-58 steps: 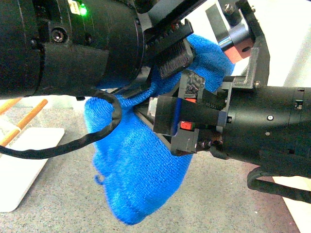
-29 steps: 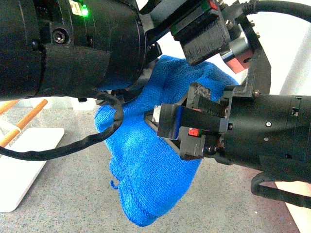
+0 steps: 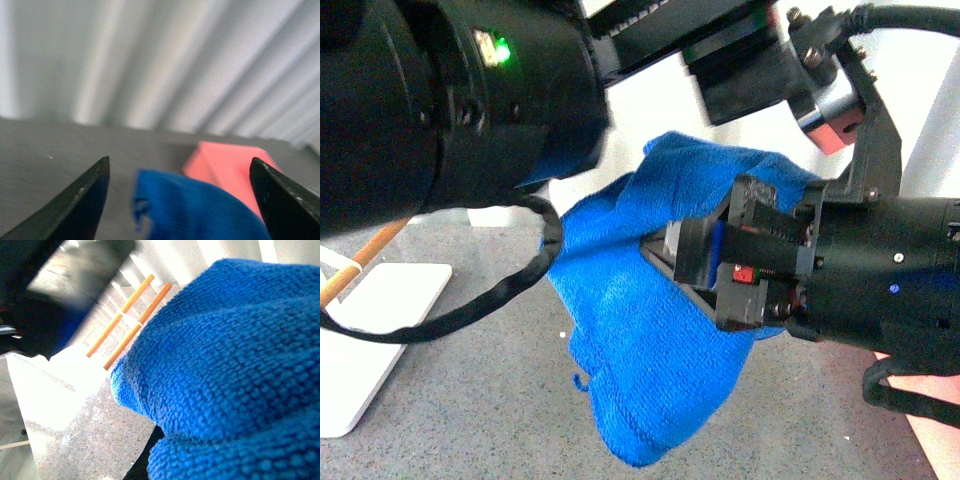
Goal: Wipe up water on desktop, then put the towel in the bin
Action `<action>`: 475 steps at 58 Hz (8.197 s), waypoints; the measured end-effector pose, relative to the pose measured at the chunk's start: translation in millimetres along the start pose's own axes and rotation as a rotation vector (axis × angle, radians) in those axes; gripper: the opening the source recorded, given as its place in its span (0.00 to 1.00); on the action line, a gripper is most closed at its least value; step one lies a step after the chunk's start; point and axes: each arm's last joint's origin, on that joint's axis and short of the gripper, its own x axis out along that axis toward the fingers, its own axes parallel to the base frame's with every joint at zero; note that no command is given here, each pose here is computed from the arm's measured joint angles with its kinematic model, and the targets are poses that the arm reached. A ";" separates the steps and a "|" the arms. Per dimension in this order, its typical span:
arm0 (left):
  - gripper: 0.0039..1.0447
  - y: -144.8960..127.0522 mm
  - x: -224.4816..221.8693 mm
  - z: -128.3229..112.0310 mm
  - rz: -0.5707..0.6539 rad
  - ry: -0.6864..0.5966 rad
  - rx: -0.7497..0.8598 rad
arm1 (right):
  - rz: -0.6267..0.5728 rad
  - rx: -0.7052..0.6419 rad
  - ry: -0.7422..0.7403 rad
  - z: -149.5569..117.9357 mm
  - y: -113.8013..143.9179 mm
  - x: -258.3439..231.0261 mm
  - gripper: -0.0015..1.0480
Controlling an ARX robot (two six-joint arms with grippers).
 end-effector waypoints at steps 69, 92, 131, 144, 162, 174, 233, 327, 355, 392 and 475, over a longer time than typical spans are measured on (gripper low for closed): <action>0.03 123.6 -155.7 -19.6 0.255 -0.086 0.355 | -0.030 -0.016 0.003 -1.4 -3.0 -8.4 0.05; 0.03 123.2 -172.4 -13.9 0.280 -0.114 0.358 | -0.043 -0.026 0.030 -5.5 -0.5 -6.5 0.05; 0.03 118.7 -188.4 -15.7 0.279 -0.117 0.358 | -0.050 -0.052 0.079 -12.3 1.2 -4.3 0.05; 0.03 117.0 -199.5 -20.8 0.280 -0.103 0.356 | -0.038 -0.058 0.085 -13.1 2.4 -3.7 0.05; 0.15 116.6 -200.4 -20.5 0.279 -0.110 0.357 | -0.038 -0.054 0.103 -17.8 1.4 -0.5 0.05; 0.49 116.6 -200.4 -20.5 0.278 -0.110 0.357 | -0.074 -0.012 0.197 -38.7 -16.1 9.5 0.05; 0.94 116.6 -200.4 -20.5 0.278 -0.110 0.360 | -0.499 -0.220 0.643 -38.4 -122.2 116.6 0.05; 0.94 116.6 -200.4 -20.5 0.278 -0.110 0.360 | -0.391 -0.189 0.340 9.1 -31.0 -4.4 0.05; 0.94 116.6 -200.4 -20.5 0.278 -0.110 0.360 | -1.036 -0.253 0.267 147.2 -32.1 -103.2 0.05; 0.94 116.6 -200.4 -20.5 0.278 -0.110 0.360 | -1.099 0.063 0.462 122.8 -131.5 -150.1 0.05; 0.94 116.6 -200.4 -20.5 0.278 -0.110 0.360 | -1.027 0.092 0.490 106.8 -147.3 -126.5 0.93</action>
